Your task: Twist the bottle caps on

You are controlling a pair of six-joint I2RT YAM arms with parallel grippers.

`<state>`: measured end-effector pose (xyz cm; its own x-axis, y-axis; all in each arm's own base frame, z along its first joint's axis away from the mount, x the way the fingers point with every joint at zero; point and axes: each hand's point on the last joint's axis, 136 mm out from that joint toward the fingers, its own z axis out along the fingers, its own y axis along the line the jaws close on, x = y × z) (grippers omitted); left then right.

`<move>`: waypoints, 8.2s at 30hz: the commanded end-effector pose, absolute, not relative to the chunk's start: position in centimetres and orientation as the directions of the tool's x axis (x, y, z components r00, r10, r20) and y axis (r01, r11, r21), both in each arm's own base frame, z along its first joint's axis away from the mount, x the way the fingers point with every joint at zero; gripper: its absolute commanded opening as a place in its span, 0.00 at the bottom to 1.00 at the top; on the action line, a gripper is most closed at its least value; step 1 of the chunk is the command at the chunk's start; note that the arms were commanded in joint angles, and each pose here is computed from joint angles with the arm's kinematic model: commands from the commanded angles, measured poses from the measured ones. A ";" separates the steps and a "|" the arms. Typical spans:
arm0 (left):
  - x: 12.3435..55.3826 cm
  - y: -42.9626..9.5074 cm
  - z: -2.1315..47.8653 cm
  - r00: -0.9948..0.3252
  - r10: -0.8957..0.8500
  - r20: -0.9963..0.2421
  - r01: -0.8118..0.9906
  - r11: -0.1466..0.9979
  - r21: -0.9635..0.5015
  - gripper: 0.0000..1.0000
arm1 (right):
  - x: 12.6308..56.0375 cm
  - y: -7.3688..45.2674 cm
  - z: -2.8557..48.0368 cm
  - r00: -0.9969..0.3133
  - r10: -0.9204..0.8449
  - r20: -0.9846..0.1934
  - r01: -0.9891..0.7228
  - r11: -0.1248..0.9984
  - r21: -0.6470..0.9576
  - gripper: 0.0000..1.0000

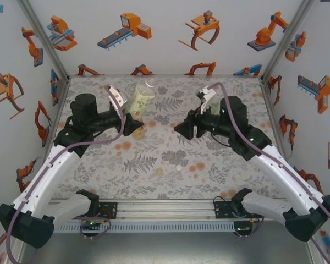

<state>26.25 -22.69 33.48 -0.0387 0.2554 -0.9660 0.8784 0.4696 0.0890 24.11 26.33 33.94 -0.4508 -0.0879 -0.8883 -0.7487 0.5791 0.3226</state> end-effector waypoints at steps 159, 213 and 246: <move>26.8 -22.5 30.9 -0.062 0.190 -0.980 0.897 0.442 0.029 0.08 | 21.7 26.2 3.1 -0.918 -0.235 -0.318 -0.251 0.968 0.010 0.43; 26.8 -22.8 30.5 -0.074 0.190 -0.979 0.904 0.428 0.015 0.08 | 22.1 24.8 2.5 -0.951 -0.021 -0.310 -0.116 0.950 0.290 0.18; 26.6 -23.2 30.2 -0.079 0.197 -0.977 0.914 0.406 0.008 0.10 | 24.2 20.0 6.0 -0.929 -0.047 -0.366 -0.079 0.994 0.074 0.49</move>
<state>27.02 -22.85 28.80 -0.1136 0.2154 -0.9699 0.9025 0.4307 -0.0101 24.15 20.85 6.24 -0.9298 0.0042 -0.3681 -0.0609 0.9844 0.1651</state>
